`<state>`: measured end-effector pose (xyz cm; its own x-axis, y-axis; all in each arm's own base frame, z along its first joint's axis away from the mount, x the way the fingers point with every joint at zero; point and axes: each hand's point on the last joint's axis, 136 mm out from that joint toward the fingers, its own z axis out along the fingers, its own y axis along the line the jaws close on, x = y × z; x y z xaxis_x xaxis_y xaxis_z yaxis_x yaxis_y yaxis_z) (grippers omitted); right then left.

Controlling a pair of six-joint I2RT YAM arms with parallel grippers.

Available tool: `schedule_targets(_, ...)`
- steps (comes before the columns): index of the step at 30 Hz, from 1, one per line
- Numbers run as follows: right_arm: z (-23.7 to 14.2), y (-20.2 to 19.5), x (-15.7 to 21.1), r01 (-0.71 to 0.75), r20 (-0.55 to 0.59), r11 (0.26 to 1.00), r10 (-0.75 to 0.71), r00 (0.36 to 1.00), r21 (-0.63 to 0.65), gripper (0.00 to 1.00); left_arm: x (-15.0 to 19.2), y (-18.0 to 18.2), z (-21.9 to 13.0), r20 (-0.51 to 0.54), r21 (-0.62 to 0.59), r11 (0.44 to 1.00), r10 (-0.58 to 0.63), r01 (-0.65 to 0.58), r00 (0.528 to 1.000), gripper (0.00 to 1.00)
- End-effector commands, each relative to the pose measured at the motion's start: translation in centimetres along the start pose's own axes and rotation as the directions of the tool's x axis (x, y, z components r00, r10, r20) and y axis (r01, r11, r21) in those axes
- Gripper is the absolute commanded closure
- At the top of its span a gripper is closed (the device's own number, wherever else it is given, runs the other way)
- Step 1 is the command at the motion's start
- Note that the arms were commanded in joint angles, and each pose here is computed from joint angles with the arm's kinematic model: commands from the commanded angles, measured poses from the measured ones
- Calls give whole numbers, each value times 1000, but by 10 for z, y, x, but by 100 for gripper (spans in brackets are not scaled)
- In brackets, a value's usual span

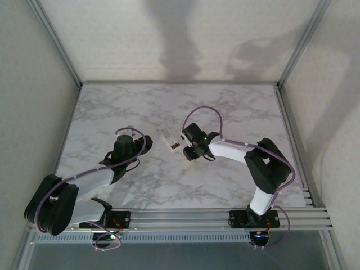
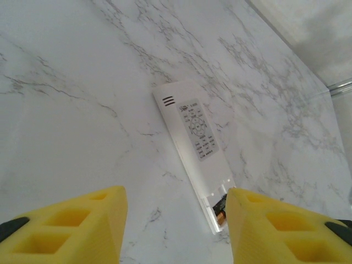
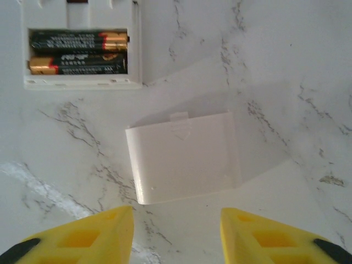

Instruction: Load the batteries into the remote control

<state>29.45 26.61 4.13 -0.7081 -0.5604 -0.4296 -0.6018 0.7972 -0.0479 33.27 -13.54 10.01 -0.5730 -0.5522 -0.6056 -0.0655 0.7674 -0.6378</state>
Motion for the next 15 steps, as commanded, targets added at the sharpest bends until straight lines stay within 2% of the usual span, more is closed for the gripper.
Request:
schedule_targets(1, 1, 9, 2, 14, -37, 1000, -14, 999, -7, 49, -8, -3, 3, 20, 23, 1000, 16, -16, 1000, 44)
schedule_targets(3, 3, 10, 1, 42, -29, 999, -42, 999, 1, 45, -5, -2, 4, 14, 31, 999, 15, -15, 1000, 43)
schedule_targets(6, 3, 6, -8, 56, -14, 998, -56, 998, 21, 33, -1, -1, 5, 3, 38, 999, 16, -16, 1000, 38)
schedule_targets(8, 6, 3, -14, 59, -8, 998, -59, 998, 16, 30, 0, 0, 6, -2, 44, 999, 17, -17, 1000, 37)
schedule_targets(11, 14, -3, -18, 79, -22, 997, -79, 997, 19, 29, 1, -1, 6, -3, 49, 999, 19, -19, 1000, 25)
schedule_targets(15, 22, -8, -20, 97, -38, 995, -96, 995, 14, 27, 0, 0, 5, 0, 47, 999, 24, -24, 1000, 1)
